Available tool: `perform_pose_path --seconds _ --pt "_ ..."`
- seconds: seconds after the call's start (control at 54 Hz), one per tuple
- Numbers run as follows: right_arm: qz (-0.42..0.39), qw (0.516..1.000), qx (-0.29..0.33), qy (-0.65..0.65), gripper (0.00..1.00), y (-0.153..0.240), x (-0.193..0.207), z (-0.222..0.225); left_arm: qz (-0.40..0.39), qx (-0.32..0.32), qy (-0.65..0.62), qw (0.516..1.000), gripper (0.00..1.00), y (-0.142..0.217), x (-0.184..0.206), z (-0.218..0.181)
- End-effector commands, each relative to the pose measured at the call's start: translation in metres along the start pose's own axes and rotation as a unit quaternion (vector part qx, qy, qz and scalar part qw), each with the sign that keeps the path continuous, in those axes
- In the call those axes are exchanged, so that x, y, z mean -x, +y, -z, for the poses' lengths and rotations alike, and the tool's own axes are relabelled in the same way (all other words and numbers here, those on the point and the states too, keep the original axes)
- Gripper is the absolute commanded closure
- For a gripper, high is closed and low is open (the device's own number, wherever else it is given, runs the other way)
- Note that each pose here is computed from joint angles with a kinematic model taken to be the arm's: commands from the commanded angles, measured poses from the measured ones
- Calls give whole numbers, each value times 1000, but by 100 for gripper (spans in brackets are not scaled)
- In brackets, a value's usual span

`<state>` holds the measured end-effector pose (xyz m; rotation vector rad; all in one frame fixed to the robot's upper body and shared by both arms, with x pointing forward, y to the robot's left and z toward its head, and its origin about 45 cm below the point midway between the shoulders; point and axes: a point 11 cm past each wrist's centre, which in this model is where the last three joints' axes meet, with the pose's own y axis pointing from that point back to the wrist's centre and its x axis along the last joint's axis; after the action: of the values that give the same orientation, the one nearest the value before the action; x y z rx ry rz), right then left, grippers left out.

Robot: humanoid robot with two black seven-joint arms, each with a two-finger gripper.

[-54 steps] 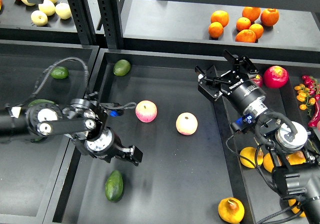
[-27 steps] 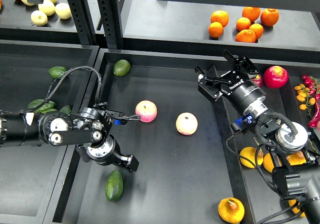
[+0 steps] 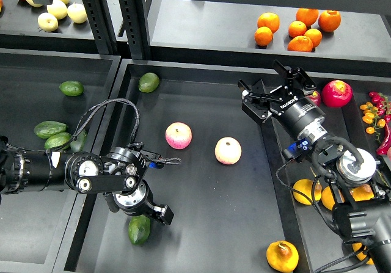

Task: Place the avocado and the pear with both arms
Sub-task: 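Lower the left gripper and close it on the avocado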

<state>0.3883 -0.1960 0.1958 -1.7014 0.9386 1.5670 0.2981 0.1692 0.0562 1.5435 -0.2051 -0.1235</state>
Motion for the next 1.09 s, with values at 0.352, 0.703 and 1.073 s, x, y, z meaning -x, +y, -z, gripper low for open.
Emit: perform_pose_path --seconds 0.352,0.703,1.073 --pt "2 1000 0 1 0 -1 1 0 6 -13 -2 1000 0 -4 5 10" --pt "2 1000 0 1 0 0 1 0 11 -14 1 1000 0 -10 10 9" --pt "1 1000 1 1 0 -1 1 0 25 -13 7 1000 1 -22 22 8"
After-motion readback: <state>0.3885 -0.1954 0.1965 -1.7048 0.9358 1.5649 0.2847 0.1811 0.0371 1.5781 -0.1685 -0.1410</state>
